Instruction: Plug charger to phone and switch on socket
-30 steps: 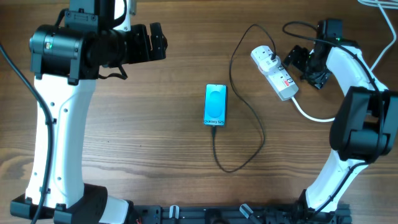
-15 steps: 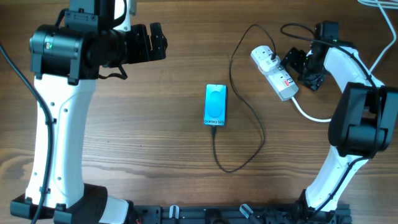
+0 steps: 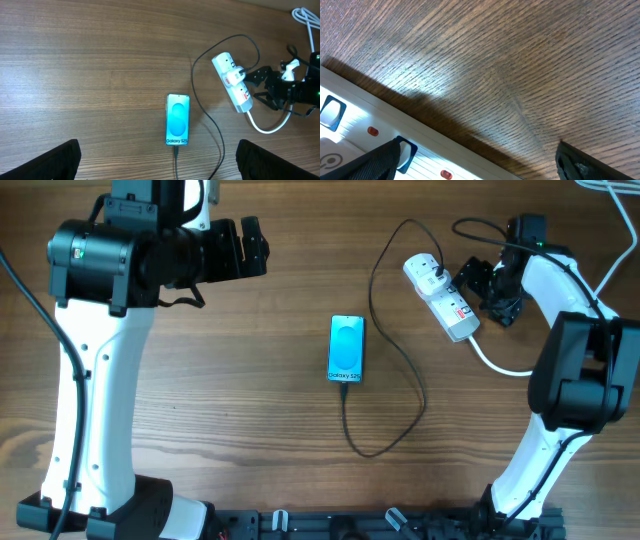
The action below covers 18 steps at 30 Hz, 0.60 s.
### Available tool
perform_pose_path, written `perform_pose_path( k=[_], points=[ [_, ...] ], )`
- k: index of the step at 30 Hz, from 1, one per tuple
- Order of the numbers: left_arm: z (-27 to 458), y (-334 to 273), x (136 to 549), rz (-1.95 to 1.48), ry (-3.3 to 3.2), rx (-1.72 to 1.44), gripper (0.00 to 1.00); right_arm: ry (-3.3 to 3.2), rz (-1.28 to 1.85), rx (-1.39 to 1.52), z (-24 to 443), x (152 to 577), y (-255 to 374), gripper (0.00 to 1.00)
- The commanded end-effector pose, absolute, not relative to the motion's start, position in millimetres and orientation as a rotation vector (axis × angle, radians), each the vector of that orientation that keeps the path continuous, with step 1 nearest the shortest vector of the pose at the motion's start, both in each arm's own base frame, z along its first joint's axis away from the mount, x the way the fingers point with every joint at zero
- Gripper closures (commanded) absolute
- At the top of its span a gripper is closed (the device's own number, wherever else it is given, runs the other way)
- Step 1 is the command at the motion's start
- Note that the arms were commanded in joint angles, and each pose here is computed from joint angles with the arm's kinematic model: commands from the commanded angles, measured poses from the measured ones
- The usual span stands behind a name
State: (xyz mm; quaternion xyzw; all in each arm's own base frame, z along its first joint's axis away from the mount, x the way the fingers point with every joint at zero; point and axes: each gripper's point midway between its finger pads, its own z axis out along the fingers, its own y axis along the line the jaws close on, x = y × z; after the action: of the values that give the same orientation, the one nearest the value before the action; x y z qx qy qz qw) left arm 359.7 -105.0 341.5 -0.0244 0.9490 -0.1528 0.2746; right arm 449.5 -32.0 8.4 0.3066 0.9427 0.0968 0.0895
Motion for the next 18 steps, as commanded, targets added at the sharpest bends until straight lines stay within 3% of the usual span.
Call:
perform_pose_path(
  k=[1, 18],
  points=[
    [341.0, -102.8, 361.7, -0.395, 2.551, -0.066, 0.0, 2.929, 0.339, 0.846, -24.0, 433.6, -10.9, 0.0],
    [341.0, -102.8, 361.6, -0.396, 2.551, -0.066, 0.0, 2.978, 0.412, 0.74, -21.8, 427.3, -1.4, 0.0]
  ],
)
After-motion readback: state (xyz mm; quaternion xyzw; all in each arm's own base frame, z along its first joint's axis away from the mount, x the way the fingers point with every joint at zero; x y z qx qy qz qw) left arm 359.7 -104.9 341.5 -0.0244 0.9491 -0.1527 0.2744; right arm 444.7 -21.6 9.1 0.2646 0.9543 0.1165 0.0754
